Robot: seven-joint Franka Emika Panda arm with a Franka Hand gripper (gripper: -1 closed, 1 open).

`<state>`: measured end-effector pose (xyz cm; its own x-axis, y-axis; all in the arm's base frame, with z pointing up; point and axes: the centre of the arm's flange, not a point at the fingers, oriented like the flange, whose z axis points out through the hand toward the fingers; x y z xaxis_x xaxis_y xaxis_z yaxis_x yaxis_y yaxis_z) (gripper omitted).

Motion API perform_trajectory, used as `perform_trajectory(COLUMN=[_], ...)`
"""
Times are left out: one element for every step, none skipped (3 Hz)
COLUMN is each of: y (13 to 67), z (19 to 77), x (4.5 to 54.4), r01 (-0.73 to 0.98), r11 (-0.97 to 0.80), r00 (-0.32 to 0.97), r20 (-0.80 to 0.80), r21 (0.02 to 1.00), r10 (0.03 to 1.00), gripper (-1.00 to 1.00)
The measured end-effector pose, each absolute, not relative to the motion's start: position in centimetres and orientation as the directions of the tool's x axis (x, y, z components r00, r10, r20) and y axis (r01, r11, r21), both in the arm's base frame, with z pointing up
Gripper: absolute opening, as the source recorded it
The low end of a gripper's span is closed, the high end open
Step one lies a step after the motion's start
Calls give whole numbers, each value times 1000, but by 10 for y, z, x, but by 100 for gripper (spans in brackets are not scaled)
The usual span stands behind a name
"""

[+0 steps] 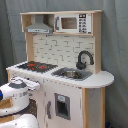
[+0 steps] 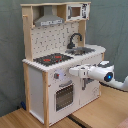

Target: Play with the kitchen

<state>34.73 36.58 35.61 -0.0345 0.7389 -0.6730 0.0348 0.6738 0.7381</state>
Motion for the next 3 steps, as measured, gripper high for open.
perform_trajectory(y=[360,357,354], z=[353,352,352], x=[327,311,302], r01=[45,59,81], r11=[651,640,604], r00=[-27,-1,48], r20=[-650,-641,-608], r21=[758,766,793], r10=[759,767,792], gripper=[100,100,100])
